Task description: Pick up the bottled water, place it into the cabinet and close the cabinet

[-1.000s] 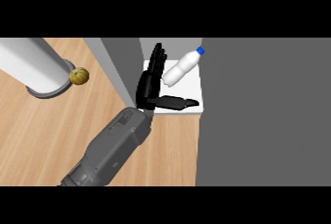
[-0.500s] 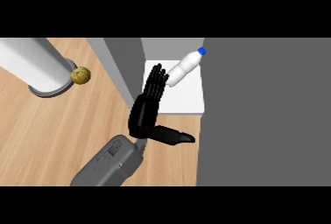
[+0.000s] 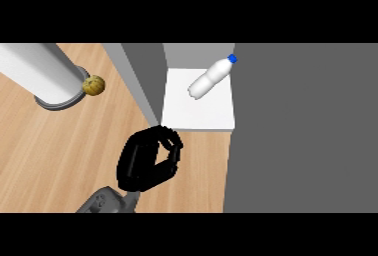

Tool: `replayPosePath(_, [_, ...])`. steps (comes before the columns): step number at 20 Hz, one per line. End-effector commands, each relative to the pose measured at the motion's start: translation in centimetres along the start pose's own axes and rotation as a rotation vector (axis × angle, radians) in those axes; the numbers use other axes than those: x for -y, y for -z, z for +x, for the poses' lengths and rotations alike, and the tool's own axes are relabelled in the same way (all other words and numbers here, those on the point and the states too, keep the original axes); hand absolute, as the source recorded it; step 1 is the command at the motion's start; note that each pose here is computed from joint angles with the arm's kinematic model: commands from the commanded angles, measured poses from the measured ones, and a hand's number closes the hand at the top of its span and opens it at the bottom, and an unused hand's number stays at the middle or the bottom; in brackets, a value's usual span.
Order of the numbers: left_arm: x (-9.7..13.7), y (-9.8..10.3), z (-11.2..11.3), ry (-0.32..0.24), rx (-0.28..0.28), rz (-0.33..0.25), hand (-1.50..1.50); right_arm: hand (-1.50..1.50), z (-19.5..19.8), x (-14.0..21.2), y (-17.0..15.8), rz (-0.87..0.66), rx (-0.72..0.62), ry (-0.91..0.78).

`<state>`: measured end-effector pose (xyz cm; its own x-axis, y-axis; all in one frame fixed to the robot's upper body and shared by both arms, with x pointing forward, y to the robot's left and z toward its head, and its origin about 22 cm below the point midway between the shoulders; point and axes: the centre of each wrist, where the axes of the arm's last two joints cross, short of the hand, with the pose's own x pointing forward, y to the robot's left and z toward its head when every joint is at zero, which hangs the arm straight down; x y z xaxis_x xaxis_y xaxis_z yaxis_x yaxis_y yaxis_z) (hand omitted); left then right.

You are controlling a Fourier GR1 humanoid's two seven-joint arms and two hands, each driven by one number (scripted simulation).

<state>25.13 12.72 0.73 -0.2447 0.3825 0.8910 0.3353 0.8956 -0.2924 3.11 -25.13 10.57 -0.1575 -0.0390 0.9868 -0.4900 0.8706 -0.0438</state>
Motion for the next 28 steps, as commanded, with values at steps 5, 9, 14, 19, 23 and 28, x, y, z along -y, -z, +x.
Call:
replayPosePath(5, [-3.8, -4.2, 3.9, 0.04, 0.027, 0.1, -1.5, 1.5, 5.1, -1.4, 1.2, 0.23, 0.071, -0.118])
replayPosePath(9, [-4.5, -6.7, 4.9, 0.035, 0.038, 0.142, -1.5, 1.5, 5.5, -2.2, 1.4, 0.281, 0.081, -0.107])
replayPosePath(14, [-6.4, -8.5, 6.8, -0.056, 0.031, 0.174, -1.5, 1.5, 4.5, -3.1, 2.3, 0.463, 0.036, -0.05])
replayPosePath(19, [-7.9, -9.6, 8.3, -0.046, 0.015, 0.187, -1.5, 1.5, 4.9, -3.9, 3.3, 0.519, 0.077, -0.072])
replayPosePath(23, [-9.5, -9.9, 9.8, -0.026, 0.045, 0.185, -1.5, 1.5, 5.1, -4.2, 3.6, 0.576, 0.08, -0.053])
replayPosePath(28, [-10.3, -11.0, 11.5, -0.042, 0.031, 0.144, -1.5, 1.5, 3.6, -6.0, 4.0, 0.48, 0.114, 0.156])
